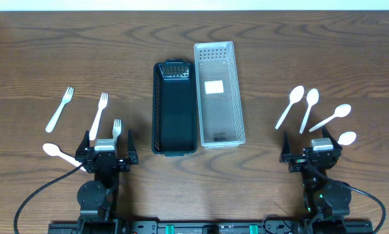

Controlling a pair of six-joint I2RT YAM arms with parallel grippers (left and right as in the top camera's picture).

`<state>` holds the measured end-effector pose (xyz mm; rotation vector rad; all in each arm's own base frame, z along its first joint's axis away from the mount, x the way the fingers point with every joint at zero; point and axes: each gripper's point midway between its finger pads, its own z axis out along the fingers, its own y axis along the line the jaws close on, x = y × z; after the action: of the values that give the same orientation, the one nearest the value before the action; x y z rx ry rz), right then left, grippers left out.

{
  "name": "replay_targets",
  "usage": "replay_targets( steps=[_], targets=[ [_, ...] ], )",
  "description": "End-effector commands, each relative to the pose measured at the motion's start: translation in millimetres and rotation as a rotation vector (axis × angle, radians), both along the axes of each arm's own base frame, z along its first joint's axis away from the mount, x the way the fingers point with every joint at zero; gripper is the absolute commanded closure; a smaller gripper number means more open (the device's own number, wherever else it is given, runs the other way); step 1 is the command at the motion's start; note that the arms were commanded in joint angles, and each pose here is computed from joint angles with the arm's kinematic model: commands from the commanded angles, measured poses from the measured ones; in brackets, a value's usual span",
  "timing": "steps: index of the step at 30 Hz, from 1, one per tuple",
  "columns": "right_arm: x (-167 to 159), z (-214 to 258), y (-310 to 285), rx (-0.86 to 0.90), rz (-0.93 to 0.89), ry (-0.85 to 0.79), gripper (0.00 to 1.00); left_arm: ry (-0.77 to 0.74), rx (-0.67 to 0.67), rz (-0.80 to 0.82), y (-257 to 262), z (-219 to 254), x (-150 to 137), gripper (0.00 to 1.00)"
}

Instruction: Pack container

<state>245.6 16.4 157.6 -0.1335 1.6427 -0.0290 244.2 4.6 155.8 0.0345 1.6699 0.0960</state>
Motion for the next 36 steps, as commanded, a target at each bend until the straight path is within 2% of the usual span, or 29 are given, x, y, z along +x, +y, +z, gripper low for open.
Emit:
replay_targets(
  steps=[1, 7, 12, 17, 23, 30, 33, 36],
  targets=[
    [-0.1, -0.6, -0.7, 0.005, -0.002, -0.002, 0.01, 0.057, 0.012, 0.001, 0.3, -19.2, -0.4, 0.02],
    [-0.1, 0.5, -0.6, 0.215, -0.017, 0.008, 0.01, 0.050, 0.002, 0.002, 0.2, -17.5, -0.2, 0.02],
    [-3.2, 24.5, 3.0, 0.292, 0.003, -0.005, 0.01, 0.017, -0.330, 0.041, 0.4, -2.6, -1.4, 0.02],
    [-1.2, 38.1, 3.9, 0.284, -0.008, 0.094, 0.01, 0.066, -0.332, 0.050, 0.6, 27.7, -3.8, 0.02],
    [18.9, 41.6, 5.9, 0.261, -0.040, 0.348, 0.01, 0.330, -0.314, 0.095, 0.4, 43.2, 1.0, 0.02],
    [43.2, 49.7, 10.0, 0.226, -0.072, 0.685, 0.01, 0.722, -0.286, 0.147, -2.4, 53.7, 11.2, 0.02],
    [53.2, 58.3, 14.2, 0.230, -0.067, 0.775, 0.01, 0.889, -0.322, 0.091, -18.4, 60.8, 11.4, 0.02],
    [60.7, 63.3, 16.4, 0.228, -0.061, 0.809, 0.01, 0.959, -0.332, 0.078, -23.6, 66.1, 18.6, 0.02]
  ],
)
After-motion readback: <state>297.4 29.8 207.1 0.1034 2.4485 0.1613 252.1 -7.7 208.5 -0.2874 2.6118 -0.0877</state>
